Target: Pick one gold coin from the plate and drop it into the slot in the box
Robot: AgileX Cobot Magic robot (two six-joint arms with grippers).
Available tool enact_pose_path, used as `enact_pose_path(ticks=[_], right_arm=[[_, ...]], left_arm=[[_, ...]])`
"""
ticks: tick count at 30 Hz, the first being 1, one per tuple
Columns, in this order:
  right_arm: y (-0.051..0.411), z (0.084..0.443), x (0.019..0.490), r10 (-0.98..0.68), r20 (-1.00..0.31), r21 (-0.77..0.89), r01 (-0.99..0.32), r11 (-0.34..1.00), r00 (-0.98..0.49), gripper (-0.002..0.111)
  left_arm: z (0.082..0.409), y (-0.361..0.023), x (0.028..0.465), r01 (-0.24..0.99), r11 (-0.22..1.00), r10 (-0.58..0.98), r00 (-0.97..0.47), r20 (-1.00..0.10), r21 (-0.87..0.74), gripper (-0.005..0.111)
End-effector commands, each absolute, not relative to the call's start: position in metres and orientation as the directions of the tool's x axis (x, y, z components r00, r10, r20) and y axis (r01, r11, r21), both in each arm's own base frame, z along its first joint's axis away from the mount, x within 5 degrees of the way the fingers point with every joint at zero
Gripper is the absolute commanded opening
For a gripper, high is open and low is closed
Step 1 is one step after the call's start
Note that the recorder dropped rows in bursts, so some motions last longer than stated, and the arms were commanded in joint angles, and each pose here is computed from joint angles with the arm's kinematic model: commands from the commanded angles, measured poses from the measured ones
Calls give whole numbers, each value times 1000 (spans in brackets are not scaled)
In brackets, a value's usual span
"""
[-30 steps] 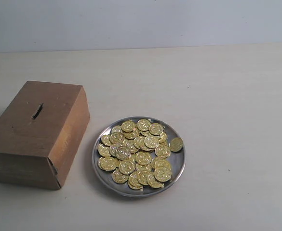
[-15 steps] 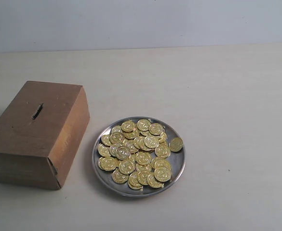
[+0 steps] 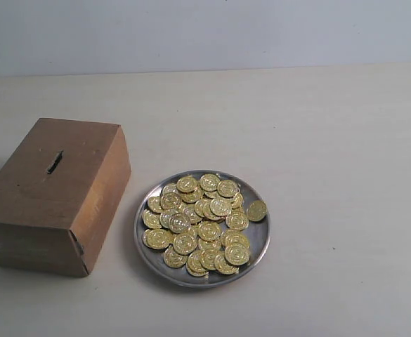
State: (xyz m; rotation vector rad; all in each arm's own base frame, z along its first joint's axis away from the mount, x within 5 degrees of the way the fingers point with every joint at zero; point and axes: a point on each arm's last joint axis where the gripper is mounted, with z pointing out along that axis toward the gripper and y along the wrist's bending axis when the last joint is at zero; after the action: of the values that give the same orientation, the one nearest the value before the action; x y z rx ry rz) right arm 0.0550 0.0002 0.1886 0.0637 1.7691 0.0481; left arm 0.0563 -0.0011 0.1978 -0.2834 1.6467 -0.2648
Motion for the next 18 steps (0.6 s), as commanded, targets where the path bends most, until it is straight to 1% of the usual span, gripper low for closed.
enact_pose_path(ticks=[1,4,10,18], right_arm=[[0,187,55,59,-979,57,15,998,-196,0],[0,187,55,59,-979,57,15,998,-196,0],[0,187,55,61,-979,59,16,998,-196,0],[0,187,55,59,-979,57,15,998,-196,0]], left_arm=[[183,-2,54,-50,971,-239,-242,-941,-234,1],[182,-3,53,-26,978,-204,-257,-944,-205,1],[182,-7,53,64,988,-120,-268,-956,-142,1],[182,-7,53,69,988,-112,-271,-956,-135,1]])
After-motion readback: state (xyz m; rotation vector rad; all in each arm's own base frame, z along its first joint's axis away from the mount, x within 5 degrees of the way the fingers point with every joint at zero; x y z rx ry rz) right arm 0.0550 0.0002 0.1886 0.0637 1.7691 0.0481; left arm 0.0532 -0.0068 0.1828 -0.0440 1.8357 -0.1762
